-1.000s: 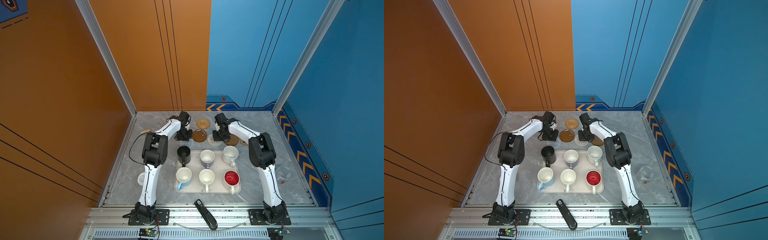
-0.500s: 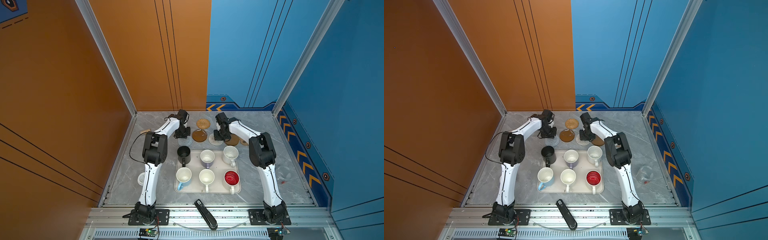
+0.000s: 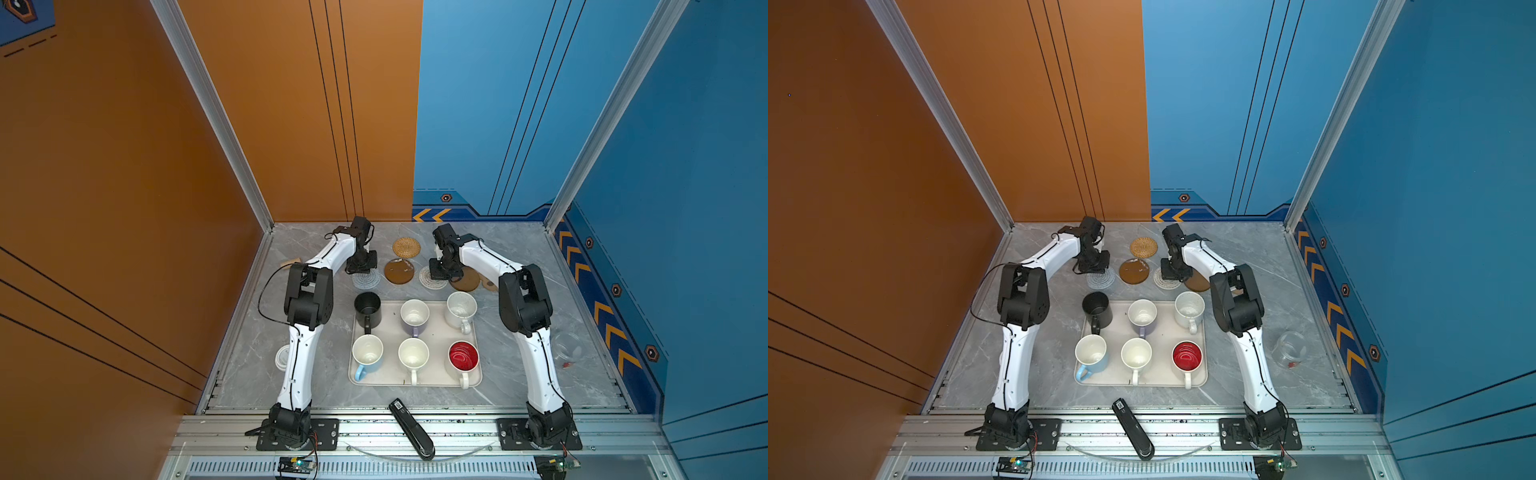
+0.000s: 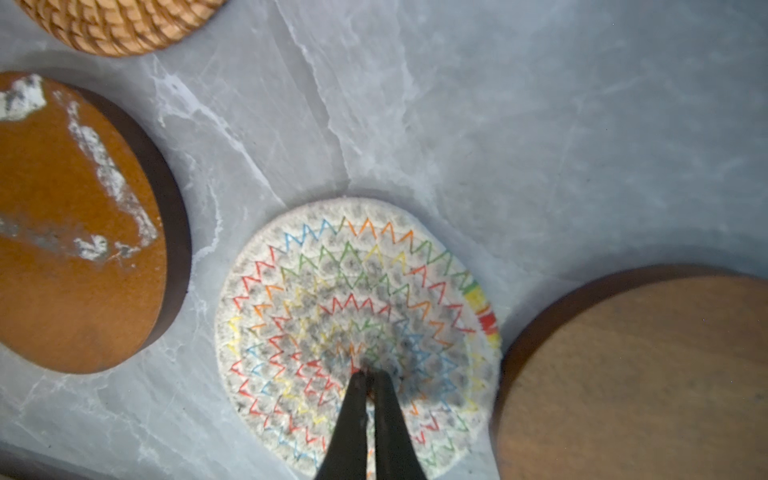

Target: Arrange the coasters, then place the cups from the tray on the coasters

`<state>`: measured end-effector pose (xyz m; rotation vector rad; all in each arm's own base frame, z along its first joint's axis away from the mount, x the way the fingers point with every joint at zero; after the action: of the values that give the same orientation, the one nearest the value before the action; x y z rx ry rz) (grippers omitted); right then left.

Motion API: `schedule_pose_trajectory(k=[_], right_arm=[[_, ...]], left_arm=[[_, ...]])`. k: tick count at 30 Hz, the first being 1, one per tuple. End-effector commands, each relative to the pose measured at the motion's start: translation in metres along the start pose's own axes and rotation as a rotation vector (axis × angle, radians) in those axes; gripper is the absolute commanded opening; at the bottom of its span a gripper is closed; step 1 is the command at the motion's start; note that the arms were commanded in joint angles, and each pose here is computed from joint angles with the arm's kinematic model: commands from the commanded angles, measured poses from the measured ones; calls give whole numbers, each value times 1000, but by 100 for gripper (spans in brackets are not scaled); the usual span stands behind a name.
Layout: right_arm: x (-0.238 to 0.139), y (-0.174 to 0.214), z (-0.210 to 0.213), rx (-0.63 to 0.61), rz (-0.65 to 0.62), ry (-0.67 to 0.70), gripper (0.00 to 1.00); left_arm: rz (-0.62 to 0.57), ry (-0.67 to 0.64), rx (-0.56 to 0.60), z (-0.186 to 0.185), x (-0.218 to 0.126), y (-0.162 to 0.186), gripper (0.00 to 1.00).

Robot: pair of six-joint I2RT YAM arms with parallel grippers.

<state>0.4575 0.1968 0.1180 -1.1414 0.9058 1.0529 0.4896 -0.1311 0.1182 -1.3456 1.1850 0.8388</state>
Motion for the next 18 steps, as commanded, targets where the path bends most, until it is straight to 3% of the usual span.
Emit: schedule_pose_trajectory(k=[1, 18], right_arm=[[-2, -1, 2, -25, 12, 4, 7], [-37, -18, 31, -39, -96, -95, 9]], left_arm=[[13, -11, 9, -3, -1, 2, 0], [-95, 21, 44, -22, -47, -12, 6]])
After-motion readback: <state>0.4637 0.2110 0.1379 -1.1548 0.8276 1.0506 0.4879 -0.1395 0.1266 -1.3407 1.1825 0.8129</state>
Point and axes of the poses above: each gripper's point midway between its finger pads, its own x axis out along the fingers, its own z axis along the line the jaws close on, y = z × x, the point moved 9 cm from there along -x, back along the fingers, and after that the axes turned 9 degrees about x, right-handed, at the moved point
